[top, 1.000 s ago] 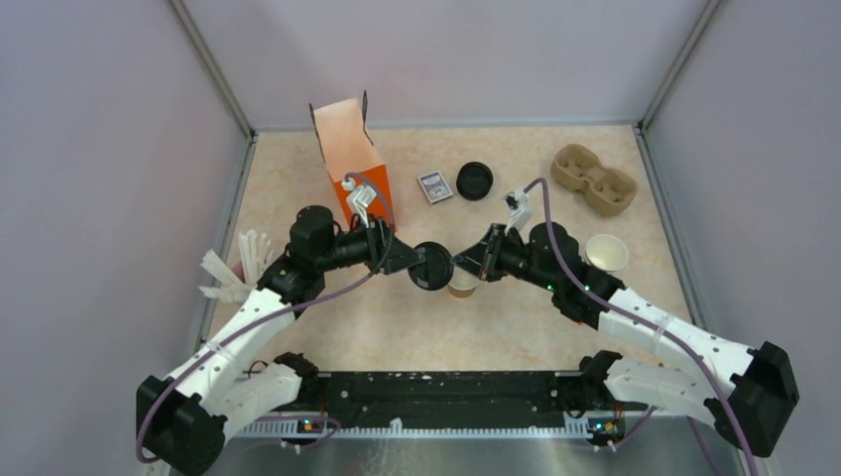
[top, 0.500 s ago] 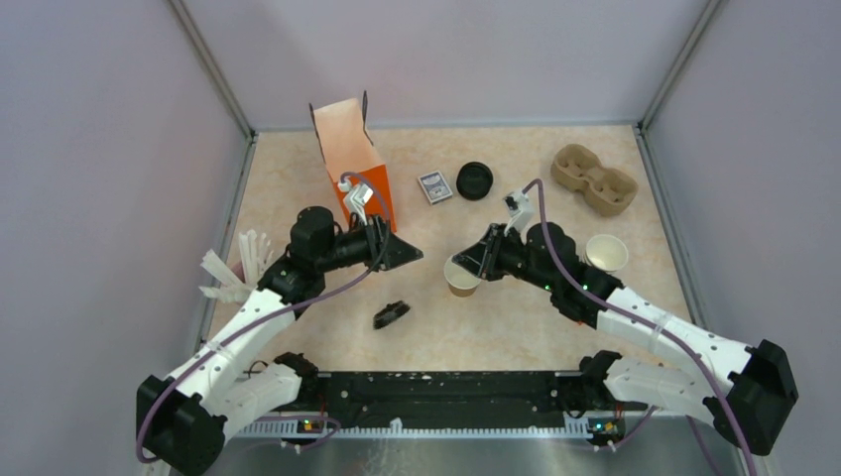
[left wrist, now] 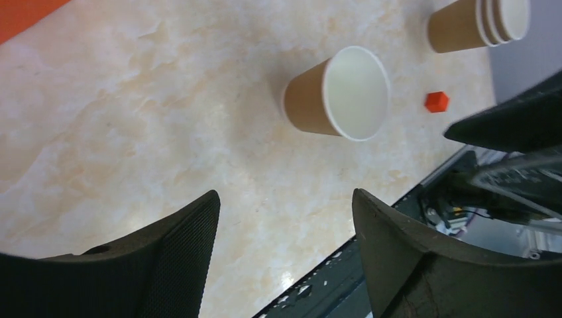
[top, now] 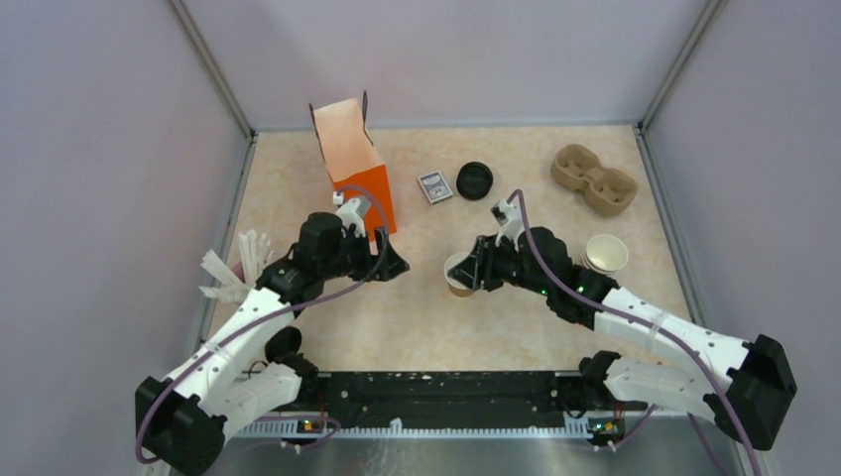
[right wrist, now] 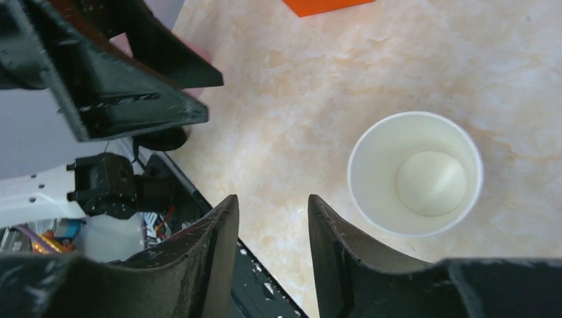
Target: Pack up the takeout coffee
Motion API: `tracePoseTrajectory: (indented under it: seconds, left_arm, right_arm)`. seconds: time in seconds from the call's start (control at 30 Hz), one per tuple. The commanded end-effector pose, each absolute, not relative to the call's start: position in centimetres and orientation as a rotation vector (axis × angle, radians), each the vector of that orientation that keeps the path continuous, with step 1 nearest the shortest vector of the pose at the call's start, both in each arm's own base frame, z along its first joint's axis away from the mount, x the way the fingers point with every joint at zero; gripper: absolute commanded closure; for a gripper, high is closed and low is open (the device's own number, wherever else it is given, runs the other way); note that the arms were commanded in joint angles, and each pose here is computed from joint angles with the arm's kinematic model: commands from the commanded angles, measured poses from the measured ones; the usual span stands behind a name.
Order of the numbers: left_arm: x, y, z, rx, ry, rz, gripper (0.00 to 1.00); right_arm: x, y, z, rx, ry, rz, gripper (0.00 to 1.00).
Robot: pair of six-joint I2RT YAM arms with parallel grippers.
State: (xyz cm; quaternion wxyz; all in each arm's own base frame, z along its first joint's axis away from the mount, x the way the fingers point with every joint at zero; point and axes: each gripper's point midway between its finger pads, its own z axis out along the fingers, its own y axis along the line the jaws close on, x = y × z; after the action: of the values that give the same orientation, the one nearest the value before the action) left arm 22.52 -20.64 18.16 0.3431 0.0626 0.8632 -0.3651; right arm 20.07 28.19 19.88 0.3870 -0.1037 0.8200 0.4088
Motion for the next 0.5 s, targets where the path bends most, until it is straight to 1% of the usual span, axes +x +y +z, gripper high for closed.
tracePoseTrajectory:
  seconds: [0.0,0.17,0.33,0.43,0.47]
  left_arm:
    - [23.6,-18.4,18.8,0.145,2.245,-0.751,0.21]
    - [25.2,-15.9,20.4,0.048,2.201,-0.581,0.19]
    - [26.2,-14.5,23.6,0.006,2.139,-0.492,0.16]
    - [26.7,-13.2,26.4,-0.045,2.079,-0.436,0.15]
    - [26.8,-12.9,27.5,-0.051,2.052,-0.421,0.15]
  right_arm:
    - [18.3,30.4,20.8,-0.403,2.018,1.088,0.56]
    - [17.0,32.7,21.3,-0.494,1.943,1.125,0.53]
    - [16.0,34.9,22.3,-0.582,1.747,1.192,0.52]
    - [16.9,36.3,22.1,-0.546,1.741,1.165,0.52]
    - [17.7,36.7,21.1,-0.509,1.806,1.119,0.52]
